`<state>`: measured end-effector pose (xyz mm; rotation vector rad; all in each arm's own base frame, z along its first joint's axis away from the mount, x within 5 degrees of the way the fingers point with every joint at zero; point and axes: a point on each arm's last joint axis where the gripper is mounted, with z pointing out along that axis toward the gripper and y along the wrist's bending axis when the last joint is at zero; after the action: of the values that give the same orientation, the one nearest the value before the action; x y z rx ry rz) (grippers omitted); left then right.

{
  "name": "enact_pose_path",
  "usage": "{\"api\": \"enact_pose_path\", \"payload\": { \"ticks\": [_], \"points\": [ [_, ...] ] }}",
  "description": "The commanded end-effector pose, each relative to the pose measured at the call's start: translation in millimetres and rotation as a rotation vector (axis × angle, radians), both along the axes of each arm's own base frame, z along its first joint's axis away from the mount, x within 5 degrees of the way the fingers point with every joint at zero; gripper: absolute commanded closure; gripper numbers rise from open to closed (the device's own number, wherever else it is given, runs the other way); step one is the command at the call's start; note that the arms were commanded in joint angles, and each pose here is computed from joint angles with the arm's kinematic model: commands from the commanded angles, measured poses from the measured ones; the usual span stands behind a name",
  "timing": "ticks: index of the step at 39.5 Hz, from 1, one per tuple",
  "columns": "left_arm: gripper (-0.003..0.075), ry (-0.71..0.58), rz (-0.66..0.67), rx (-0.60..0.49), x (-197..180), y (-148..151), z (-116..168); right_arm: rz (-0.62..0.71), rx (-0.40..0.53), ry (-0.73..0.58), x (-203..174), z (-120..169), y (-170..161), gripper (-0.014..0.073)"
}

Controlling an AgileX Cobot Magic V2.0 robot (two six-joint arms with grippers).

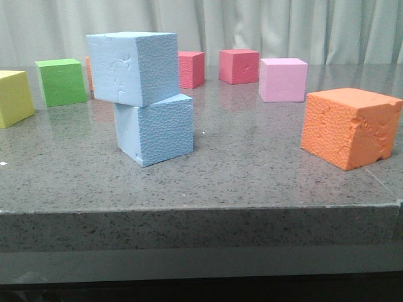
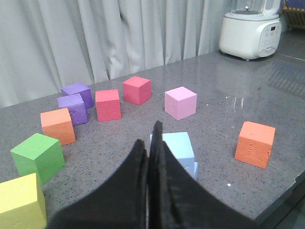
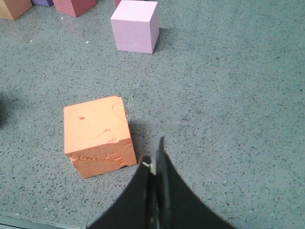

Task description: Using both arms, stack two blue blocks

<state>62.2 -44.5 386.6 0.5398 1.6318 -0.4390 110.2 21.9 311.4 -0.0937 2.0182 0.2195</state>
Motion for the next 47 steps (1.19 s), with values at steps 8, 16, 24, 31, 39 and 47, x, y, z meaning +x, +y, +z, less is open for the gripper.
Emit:
{"api": "enact_pose_path", "payload": {
  "ticks": [8, 16, 24, 31, 39, 47],
  "points": [
    [0.0741, -0.086, 0.001, -0.066, 0, 0, 15, -0.010, 0.013, -0.095, 2, 15, -1, 0.0656],
    [0.0741, -0.086, 0.001, -0.066, 0, 0, 15, -0.010, 0.013, -0.095, 2, 15, -1, 0.0656],
    [0.0741, -0.086, 0.001, -0.066, 0, 0, 15, -0.010, 0.013, -0.095, 2, 15, -1, 0.0656],
    [0.0741, -0.104, 0.011, -0.052, 2, 0, 6, -0.010, 0.013, -0.095, 2, 15, -1, 0.0656],
    [0.0741, -0.165, 0.079, -0.069, 2, 6, -40, -0.010, 0.013, -0.095, 2, 15, -1, 0.0656],
    [0.0741, -0.149, 0.241, -0.092, -8, 23, -101, -0.010, 0.013, -0.095, 2, 15, -1, 0.0656]
  ]
}}
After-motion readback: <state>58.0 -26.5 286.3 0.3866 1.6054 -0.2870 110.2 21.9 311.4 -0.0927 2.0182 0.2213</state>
